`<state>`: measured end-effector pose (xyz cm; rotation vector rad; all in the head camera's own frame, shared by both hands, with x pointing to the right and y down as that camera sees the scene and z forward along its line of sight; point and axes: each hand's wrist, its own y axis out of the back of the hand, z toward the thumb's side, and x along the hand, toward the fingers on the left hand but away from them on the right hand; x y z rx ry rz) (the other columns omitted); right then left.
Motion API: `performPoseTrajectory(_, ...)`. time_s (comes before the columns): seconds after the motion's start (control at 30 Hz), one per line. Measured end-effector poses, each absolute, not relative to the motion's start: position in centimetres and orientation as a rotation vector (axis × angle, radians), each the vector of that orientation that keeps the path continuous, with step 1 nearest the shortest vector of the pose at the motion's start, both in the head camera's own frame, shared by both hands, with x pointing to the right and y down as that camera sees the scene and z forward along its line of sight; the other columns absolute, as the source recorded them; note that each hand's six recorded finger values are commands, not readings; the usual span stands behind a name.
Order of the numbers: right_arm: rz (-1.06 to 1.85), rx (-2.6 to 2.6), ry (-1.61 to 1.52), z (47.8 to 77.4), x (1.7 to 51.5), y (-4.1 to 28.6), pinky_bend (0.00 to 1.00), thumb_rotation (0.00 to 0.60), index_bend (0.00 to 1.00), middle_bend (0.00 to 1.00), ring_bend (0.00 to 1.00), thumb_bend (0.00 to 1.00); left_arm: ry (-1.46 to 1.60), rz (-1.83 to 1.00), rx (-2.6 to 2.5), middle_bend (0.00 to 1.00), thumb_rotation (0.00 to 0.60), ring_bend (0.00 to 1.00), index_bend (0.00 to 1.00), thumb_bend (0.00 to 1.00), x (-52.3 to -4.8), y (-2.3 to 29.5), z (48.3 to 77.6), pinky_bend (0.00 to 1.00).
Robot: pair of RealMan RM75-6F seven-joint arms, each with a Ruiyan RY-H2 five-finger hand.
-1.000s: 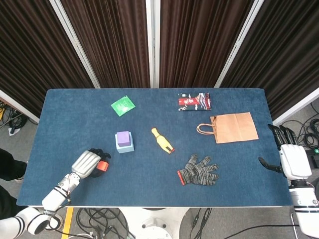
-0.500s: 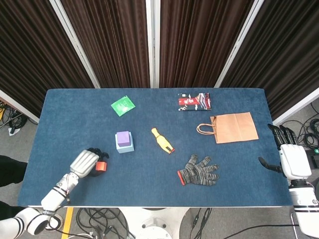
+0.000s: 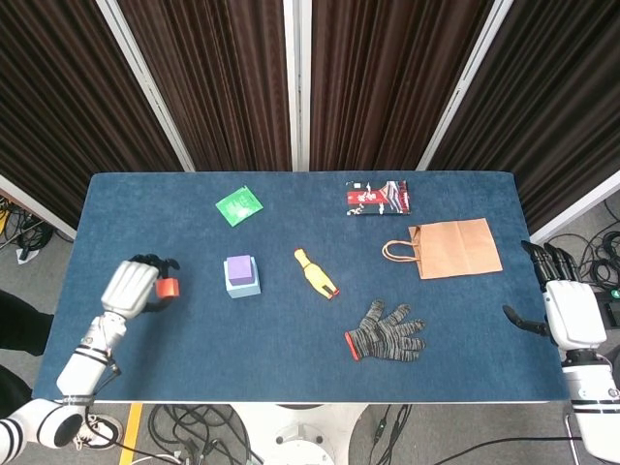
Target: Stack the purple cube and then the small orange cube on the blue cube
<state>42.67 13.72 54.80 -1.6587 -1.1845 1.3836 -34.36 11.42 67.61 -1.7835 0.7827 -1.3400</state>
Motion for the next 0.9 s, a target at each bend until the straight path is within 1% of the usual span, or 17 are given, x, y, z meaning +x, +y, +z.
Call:
performPoseTrajectory(0.2, 1.377, -1.661, -1.186, 54.7, 42.6, 13.8, 0.0, 0.6, 0.0, 0.1, 0.0, 0.12, 0.821, -1.338, -1.744, 0.61, 0.6, 0.36, 0.41, 0.31, -33.0, 8.0, 65.0, 0.37)
performPoseTrajectory(0.4, 1.372, -1.666, -1.187, 54.6, 42.6, 13.8, 0.0, 0.6, 0.0, 0.1, 0.0, 0.12, 0.796, -1.318, -1.772, 0.61, 0.6, 0.36, 0.41, 0.31, -30.1, 5.0, 63.7, 0.37)
performPoseTrajectory(0.5, 1.374, -1.666, -1.188, 54.7, 42.7, 13.8, 0.0, 0.6, 0.0, 0.1, 0.0, 0.12, 0.793, -1.314, -1.81, 0.61, 0.6, 0.36, 0.41, 0.31, -28.6, 4.1, 63.4, 0.37)
performPoseTrajectory(0.67, 1.374, -1.666, -1.184, 54.7, 42.6, 13.8, 0.0, 0.6, 0.0, 0.1, 0.0, 0.12, 0.755, -1.309, -1.841, 0.61, 0.6, 0.36, 0.41, 0.31, -25.9, 3.5, 63.3, 0.37)
performPoseTrajectory(0.9, 1.373, -1.665, -1.185, 54.6, 42.6, 13.8, 0.0, 0.6, 0.0, 0.1, 0.0, 0.12, 0.709, -1.324, -1.881, 0.61, 0.6, 0.36, 0.41, 0.31, -22.3, 4.2, 64.3, 0.37)
